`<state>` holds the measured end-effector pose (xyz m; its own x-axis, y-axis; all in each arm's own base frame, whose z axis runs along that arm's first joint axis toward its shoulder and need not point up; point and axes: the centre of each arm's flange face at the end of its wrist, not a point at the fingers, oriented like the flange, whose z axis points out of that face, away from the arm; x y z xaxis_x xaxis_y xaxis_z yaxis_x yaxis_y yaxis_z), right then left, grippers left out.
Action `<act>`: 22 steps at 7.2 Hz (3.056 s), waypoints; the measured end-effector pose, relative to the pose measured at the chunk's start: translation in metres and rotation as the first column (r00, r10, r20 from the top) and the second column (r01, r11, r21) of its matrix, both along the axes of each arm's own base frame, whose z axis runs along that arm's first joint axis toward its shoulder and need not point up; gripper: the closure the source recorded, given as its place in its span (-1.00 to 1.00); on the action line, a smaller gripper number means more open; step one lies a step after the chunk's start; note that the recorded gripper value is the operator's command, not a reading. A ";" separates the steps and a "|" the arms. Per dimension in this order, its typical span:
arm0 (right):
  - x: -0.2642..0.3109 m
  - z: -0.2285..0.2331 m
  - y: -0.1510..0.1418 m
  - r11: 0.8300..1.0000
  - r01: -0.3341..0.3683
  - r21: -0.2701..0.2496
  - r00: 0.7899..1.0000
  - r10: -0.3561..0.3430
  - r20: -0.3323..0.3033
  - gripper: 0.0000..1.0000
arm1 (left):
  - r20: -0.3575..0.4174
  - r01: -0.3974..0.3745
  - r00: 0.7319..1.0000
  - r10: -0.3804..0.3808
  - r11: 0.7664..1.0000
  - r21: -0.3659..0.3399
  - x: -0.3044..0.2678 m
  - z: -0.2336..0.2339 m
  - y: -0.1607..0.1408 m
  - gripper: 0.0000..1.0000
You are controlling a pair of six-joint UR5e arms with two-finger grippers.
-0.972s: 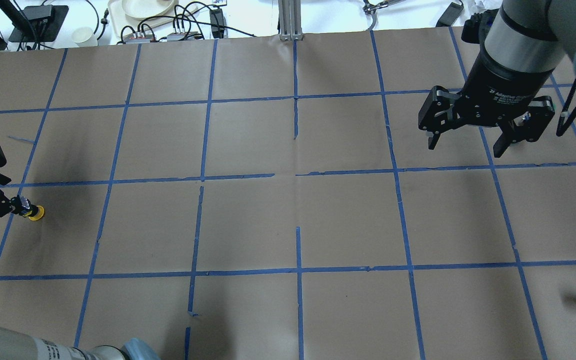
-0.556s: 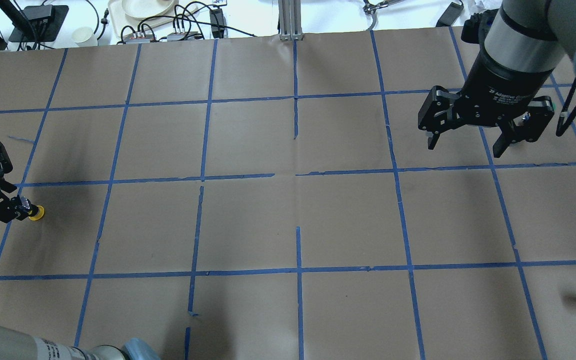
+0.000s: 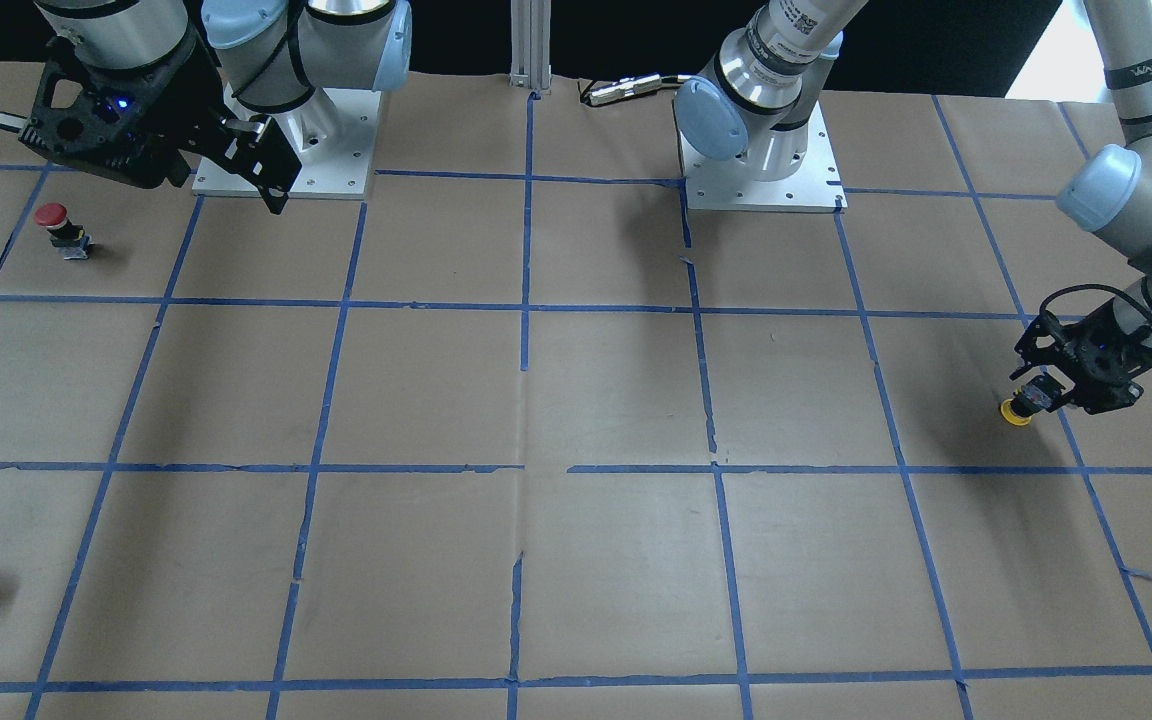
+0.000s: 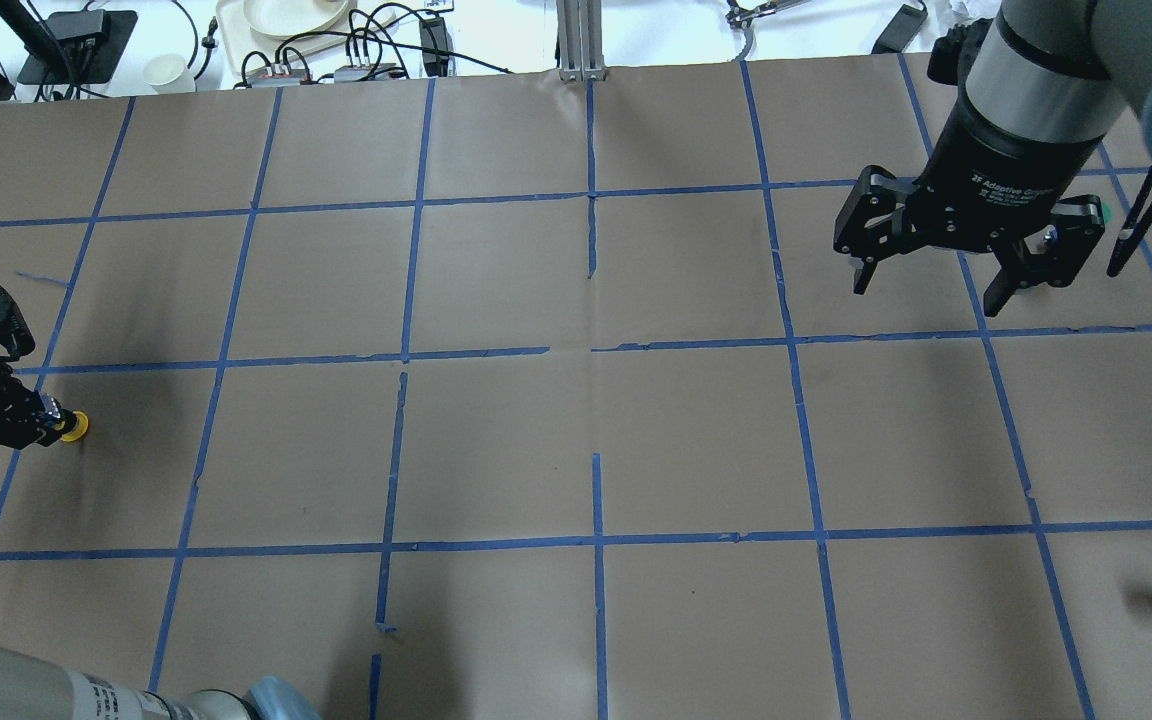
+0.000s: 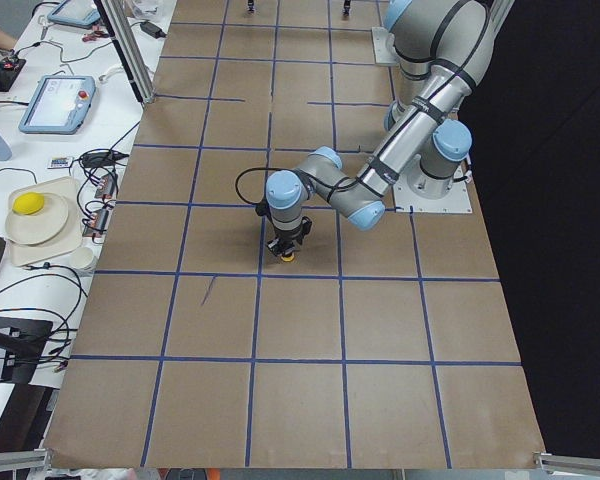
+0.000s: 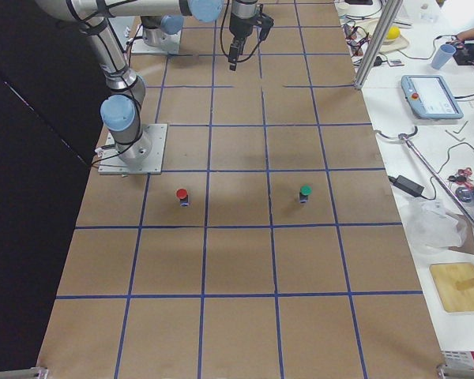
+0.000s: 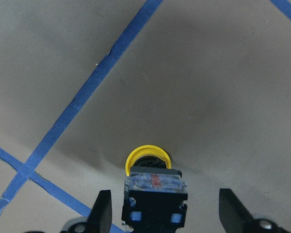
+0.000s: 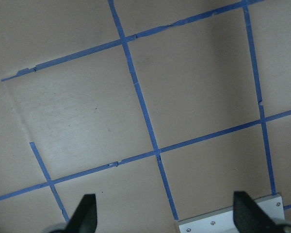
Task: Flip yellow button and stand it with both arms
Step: 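Lift the yellow button with the left gripper and carry it toward the table center, then hold the button out with the left gripper while the right gripper approaches its yellow cap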
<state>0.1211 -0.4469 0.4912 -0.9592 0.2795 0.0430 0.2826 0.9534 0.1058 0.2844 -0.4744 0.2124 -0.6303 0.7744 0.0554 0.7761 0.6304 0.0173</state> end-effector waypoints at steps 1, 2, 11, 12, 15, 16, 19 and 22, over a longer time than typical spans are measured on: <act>0.000 -0.001 -0.001 1.000 0.005 0.002 1.000 -0.005 0.000 -1.00 | 0.003 0.003 1.000 -0.003 1.000 -0.004 -0.001 0.002 -0.002 0.57; 0.000 -0.002 -0.001 1.000 0.008 0.003 1.000 -0.008 0.000 -1.00 | 0.013 0.016 1.000 -0.015 1.000 -0.016 -0.007 0.010 -0.007 0.58; 0.010 -0.007 -0.014 0.985 0.170 0.022 0.978 -0.171 0.117 -1.00 | -0.460 -0.267 0.759 0.461 0.864 0.427 -0.257 0.145 -0.009 0.65; 0.012 -0.007 -0.021 0.968 0.249 0.038 0.949 -0.252 0.191 -1.00 | -0.499 -0.268 0.650 0.574 0.787 0.555 -0.287 0.156 0.002 0.68; -0.014 0.008 -0.040 0.813 0.539 0.220 0.672 -0.572 0.470 -0.99 | -0.537 -0.210 0.416 0.734 0.652 0.729 -0.387 0.183 0.015 0.74; -0.016 0.011 -0.040 0.757 0.589 0.283 0.592 -0.642 0.487 -0.99 | -0.561 -0.189 0.357 0.747 0.646 0.740 -0.414 0.197 0.021 0.78; -0.003 0.035 -0.013 0.677 0.633 0.374 0.457 -0.718 0.525 -0.99 | -0.613 -0.143 0.153 0.775 0.631 0.762 -0.456 0.222 0.024 0.89; 0.012 0.037 0.005 0.648 0.598 0.471 0.351 -0.741 0.573 -0.98 | -0.622 -0.124 0.043 0.782 0.622 0.773 -0.469 0.229 0.019 0.88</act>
